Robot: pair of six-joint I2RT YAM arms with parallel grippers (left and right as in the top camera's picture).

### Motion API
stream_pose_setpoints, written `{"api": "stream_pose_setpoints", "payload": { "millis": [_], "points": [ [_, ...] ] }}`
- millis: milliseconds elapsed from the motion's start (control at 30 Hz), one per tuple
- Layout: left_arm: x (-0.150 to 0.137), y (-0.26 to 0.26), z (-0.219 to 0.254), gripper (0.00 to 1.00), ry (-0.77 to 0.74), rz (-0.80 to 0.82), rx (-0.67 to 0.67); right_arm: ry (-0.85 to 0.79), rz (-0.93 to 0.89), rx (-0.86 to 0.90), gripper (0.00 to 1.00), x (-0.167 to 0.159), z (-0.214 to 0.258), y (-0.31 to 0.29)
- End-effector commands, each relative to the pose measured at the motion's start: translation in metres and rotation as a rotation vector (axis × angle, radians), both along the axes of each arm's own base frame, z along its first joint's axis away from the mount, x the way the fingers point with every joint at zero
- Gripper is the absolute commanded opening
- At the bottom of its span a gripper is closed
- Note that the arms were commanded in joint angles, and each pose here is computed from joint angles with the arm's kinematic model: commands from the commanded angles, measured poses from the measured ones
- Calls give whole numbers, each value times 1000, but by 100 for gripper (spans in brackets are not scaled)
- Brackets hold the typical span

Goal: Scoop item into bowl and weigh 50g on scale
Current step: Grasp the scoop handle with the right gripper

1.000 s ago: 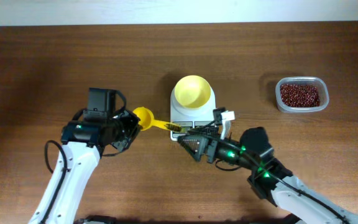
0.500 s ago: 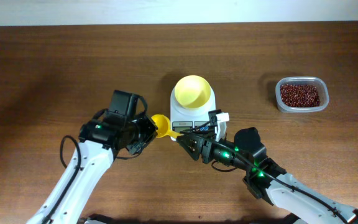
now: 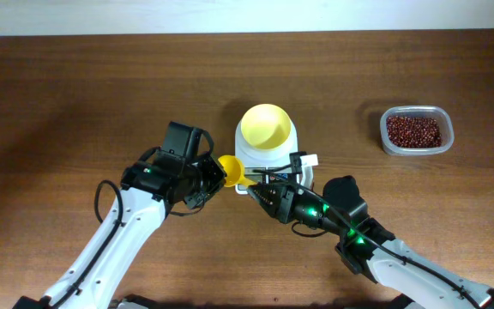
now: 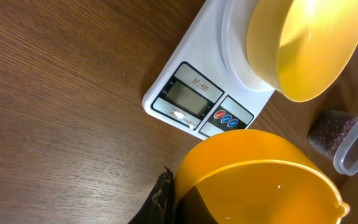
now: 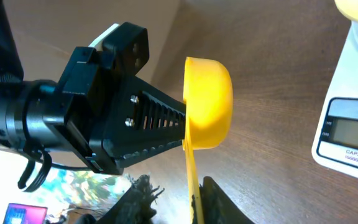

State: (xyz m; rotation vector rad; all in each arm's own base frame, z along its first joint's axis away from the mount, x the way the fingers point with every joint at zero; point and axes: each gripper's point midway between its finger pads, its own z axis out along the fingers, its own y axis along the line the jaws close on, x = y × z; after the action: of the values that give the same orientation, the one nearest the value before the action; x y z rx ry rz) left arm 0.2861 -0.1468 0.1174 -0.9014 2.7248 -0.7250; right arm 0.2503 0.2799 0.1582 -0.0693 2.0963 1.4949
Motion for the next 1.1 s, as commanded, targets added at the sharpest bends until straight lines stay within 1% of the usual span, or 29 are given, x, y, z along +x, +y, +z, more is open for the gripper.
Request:
{"api": "stream_pose_setpoints", "payload": {
  "millis": [0,133,200,267,567,600,633,767,833,867,1067],
  "points": [
    [-1,-11,4,0,-20,-47,6,30,0,20,25,0,3,3],
    [-1,-13,4,0,-24,-54,5,30,0,20,20,0,3,3],
    [-1,-13,4,0,-24,-54,5,30,0,20,15,0,3,3],
    [-1,-13,4,0,-24,-54,5,30,0,21,13,0,3,3],
    [-2,-13,4,0,-21,-54,6,23,-29,17,14,5,3,1],
    [-2,-13,4,0,-20,-54,6,23,-30,17,21,5,3,1],
    [-2,-13,4,0,-20,-54,6,23,-30,16,23,5,3,1],
    [-2,-13,3,0,-17,-54,8,23,-29,17,23,5,3,1],
    [-2,-13,3,0,-18,-54,7,24,-29,17,21,5,3,1],
    [-2,-13,3,0,-18,-54,8,24,-29,17,18,5,3,1],
    [-2,-13,3,0,-17,-54,8,24,-29,17,9,5,3,1]
  ]
}}
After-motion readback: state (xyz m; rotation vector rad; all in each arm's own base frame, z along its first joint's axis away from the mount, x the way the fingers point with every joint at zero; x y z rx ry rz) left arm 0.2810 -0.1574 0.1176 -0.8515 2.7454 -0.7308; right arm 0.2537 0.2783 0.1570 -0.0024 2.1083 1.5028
